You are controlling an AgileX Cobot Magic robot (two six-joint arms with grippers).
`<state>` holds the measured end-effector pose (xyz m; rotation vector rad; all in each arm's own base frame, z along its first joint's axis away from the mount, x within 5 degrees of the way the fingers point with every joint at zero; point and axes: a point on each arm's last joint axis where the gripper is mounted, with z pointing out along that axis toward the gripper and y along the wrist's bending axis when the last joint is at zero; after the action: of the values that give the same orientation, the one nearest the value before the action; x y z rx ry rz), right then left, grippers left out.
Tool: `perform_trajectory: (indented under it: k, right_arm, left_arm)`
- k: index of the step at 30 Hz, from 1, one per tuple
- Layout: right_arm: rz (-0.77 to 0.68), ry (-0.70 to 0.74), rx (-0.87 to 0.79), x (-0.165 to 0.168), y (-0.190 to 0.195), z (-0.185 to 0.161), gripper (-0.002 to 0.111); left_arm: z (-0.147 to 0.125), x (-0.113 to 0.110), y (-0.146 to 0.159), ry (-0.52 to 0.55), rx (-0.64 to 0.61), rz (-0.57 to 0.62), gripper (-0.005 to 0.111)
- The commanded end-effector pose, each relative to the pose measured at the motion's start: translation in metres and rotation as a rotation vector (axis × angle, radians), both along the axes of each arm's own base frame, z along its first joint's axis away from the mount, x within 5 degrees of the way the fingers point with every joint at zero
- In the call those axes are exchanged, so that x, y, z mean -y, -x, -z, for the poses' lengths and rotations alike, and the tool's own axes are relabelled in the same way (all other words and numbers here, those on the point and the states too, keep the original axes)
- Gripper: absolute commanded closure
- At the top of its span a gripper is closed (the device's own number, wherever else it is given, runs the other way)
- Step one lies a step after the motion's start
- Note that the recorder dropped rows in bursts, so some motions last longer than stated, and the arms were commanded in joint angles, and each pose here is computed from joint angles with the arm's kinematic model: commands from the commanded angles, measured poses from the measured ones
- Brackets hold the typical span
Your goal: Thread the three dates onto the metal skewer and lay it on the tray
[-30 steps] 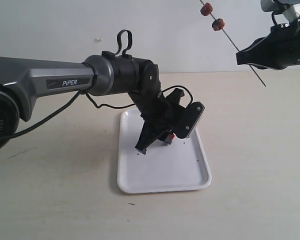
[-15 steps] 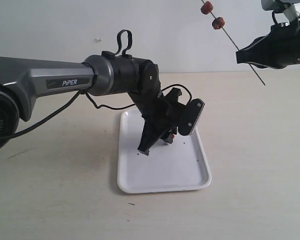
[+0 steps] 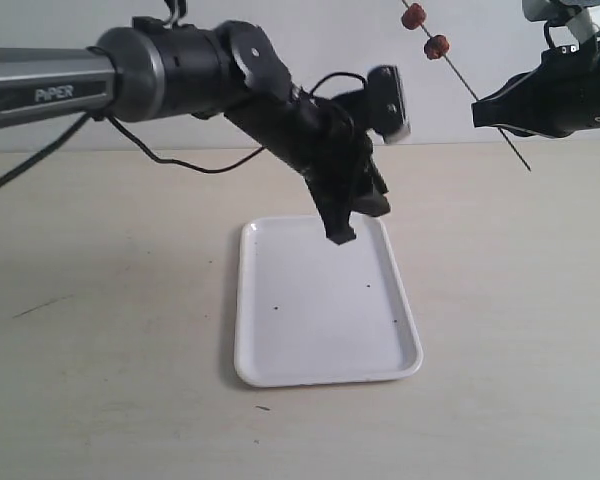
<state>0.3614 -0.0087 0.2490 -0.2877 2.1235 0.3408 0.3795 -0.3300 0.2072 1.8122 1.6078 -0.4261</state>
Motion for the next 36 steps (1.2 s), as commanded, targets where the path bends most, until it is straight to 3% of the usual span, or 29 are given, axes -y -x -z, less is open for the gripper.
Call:
perform_trajectory:
  k: [1,7,17,22,27,36]
  right_arm:
    - [0.0,0.002,-0.004,0.002,0.002,-0.003,0.108]
    - [-0.019,0.008,-0.062,0.001,0.006,0.002,0.108]
    - [-0.041,-0.067,-0.115,-0.005,0.011,0.007,0.108]
    - [-0.069,-0.119,-0.143,-0.01,0.017,0.013,0.108]
    - [-0.205,-0.202,-0.135,-0.022,0.022,0.009,0.108]
    - [-0.189,-0.195,-0.154,-0.02,0.019,0.017,0.108]
  left_arm:
    - [-0.033,-0.023,-0.009,0.257,-0.261,-0.098,0.08]
    - [-0.053,-0.061,-0.027,0.523,-0.538,-0.131,0.08]
    - [-0.075,-0.107,-0.068,0.967,-0.802,-0.347,0.08]
    - [-0.062,-0.111,-0.082,0.99,-0.874,-0.537,0.08]
    - [-0.056,-0.114,-0.092,1.02,-0.915,-0.687,0.08]
    - [-0.051,-0.121,-0.105,1.075,-0.926,-0.89,0.08]
